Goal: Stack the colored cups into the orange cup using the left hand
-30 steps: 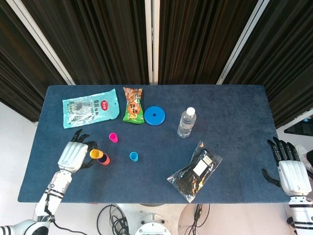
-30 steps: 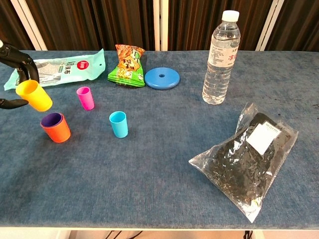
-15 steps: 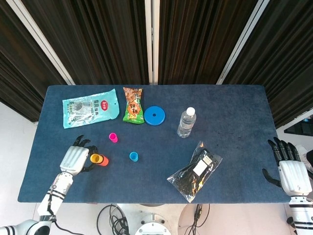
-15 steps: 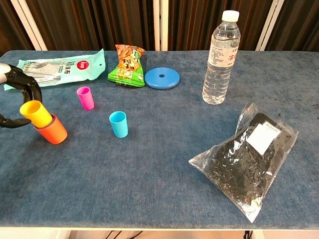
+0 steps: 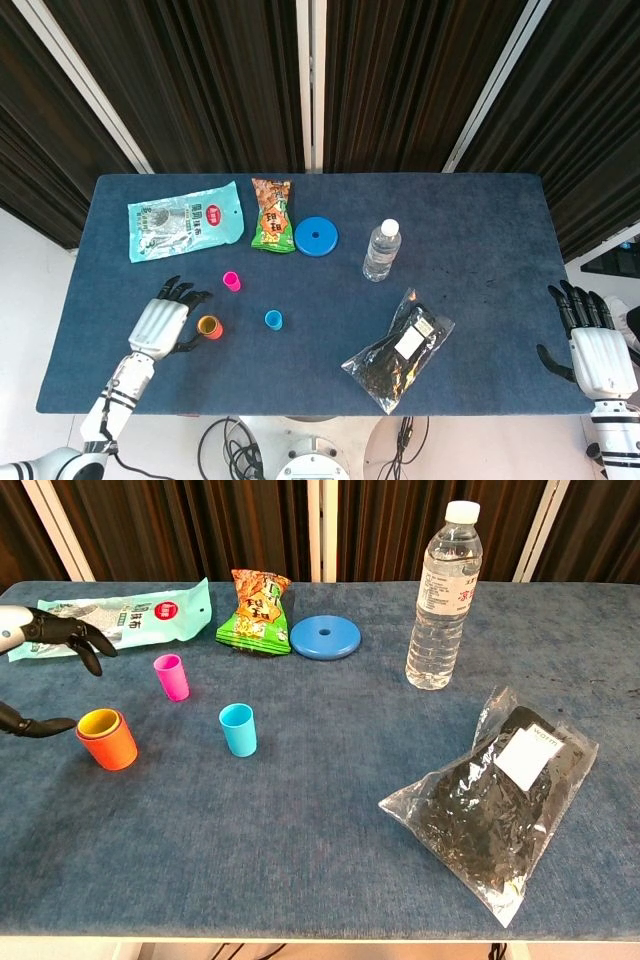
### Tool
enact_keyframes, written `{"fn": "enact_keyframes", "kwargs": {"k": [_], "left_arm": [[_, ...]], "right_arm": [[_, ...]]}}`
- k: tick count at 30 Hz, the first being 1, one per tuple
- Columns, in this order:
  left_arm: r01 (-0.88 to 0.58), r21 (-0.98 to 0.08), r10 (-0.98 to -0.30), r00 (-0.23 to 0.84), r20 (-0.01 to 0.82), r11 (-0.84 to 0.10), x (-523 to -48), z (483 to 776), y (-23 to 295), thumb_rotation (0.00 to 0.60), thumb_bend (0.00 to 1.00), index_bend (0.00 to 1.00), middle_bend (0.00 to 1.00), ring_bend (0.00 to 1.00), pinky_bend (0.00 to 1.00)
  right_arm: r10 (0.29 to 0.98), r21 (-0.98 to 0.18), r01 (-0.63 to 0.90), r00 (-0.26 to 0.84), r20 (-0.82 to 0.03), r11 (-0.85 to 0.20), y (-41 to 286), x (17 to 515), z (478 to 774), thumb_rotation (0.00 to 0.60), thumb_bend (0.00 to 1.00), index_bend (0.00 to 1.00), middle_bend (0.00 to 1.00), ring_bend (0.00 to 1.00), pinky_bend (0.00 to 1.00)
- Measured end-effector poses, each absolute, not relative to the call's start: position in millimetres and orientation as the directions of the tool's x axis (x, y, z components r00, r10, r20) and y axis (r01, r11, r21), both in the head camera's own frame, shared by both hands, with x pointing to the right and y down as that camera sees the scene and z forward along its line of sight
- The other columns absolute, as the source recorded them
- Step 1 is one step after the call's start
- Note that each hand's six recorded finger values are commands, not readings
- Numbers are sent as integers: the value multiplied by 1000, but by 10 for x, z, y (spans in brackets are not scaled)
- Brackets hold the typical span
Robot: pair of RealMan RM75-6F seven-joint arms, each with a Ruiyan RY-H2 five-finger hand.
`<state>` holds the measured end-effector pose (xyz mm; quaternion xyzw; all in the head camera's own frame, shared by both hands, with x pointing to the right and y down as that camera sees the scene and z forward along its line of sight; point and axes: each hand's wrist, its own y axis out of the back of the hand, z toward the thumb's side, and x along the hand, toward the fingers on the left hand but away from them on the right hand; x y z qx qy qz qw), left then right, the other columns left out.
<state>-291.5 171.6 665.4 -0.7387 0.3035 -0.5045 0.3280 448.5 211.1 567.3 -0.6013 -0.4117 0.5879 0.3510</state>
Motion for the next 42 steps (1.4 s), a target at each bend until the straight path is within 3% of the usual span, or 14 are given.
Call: {"fn": "enact_keyframes", "kwargs": {"k": [10, 17, 29, 42], "left_arm": [[-135, -804, -754, 463, 466, -579, -2260, 6409, 1565, 600, 240, 278, 329, 109, 47], [-72, -801, -695, 547, 467, -595, -1712, 6575, 1594, 600, 230, 274, 312, 93, 42], [48, -793, -668, 509, 543, -608, -1561, 7063, 1582, 600, 227, 272, 303, 83, 35], [49, -789, -673, 490, 554, -613, -1608, 7126, 1563, 600, 227, 380, 415, 105, 38]], "right_arm": [[905, -904, 82, -28, -424, -421, 2137, 4465, 5696, 600, 236, 0, 0, 0, 0], [905, -903, 88, -34, -424, -420, 2153, 4490, 5689, 600, 236, 0, 0, 0, 0], [904, -903, 99, -51, -424, -418, 2150, 4592, 5672, 600, 236, 0, 0, 0, 0], [899, -898, 98, -49, -435, -429, 2130, 4587, 5721, 600, 237, 0, 0, 0, 0]]}}
